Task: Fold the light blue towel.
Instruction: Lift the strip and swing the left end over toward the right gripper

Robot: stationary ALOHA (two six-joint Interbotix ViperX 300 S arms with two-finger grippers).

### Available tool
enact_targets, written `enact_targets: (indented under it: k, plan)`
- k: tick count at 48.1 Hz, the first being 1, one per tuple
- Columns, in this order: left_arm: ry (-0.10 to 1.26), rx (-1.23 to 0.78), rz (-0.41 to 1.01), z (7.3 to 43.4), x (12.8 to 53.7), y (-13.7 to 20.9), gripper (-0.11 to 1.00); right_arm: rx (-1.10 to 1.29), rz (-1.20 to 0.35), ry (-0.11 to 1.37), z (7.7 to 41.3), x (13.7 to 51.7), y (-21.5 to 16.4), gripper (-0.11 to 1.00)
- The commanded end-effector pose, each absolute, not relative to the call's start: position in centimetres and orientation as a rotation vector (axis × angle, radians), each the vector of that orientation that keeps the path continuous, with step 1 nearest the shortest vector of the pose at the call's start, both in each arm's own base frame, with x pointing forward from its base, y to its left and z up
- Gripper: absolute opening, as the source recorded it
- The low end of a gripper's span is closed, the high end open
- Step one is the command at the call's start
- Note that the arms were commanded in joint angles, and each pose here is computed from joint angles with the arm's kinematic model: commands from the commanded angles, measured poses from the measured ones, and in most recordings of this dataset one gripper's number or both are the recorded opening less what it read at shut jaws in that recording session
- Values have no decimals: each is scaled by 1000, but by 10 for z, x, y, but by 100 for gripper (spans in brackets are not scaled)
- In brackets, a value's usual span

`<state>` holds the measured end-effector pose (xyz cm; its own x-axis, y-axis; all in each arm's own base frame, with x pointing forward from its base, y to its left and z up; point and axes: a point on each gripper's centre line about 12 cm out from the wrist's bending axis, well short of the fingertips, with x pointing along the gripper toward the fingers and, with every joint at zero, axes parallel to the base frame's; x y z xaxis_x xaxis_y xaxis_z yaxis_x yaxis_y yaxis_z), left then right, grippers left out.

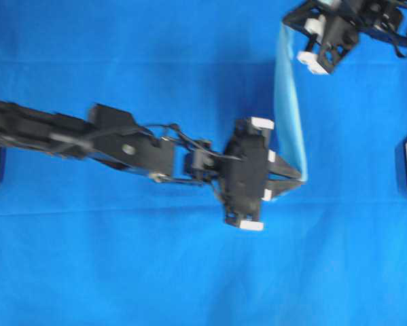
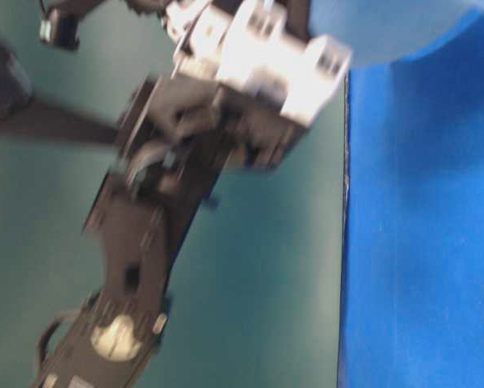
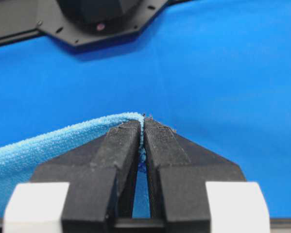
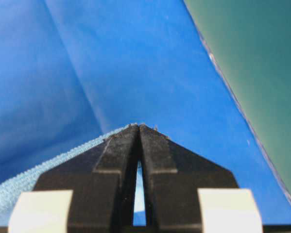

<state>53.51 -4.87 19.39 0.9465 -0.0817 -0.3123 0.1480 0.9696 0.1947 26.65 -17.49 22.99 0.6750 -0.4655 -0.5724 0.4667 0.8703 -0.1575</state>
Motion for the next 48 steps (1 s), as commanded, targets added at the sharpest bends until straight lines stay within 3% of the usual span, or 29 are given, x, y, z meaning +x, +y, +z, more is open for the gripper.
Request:
enact_targets:
  k: [1,15,35,48]
  plan:
    - [229,220,-125,218,550,-58,2,-8,-540,611,241,258,-174,1]
    - [272,191,-126,202,546,-58,2,10,-527,674,219,273,-183,1]
    - [472,82,-138,149,469,-63,2,-16,-435,655,188,367,-203,1]
    - [540,54,-130,133,442,-59,2,-15,-424,655,185,378,-203,1]
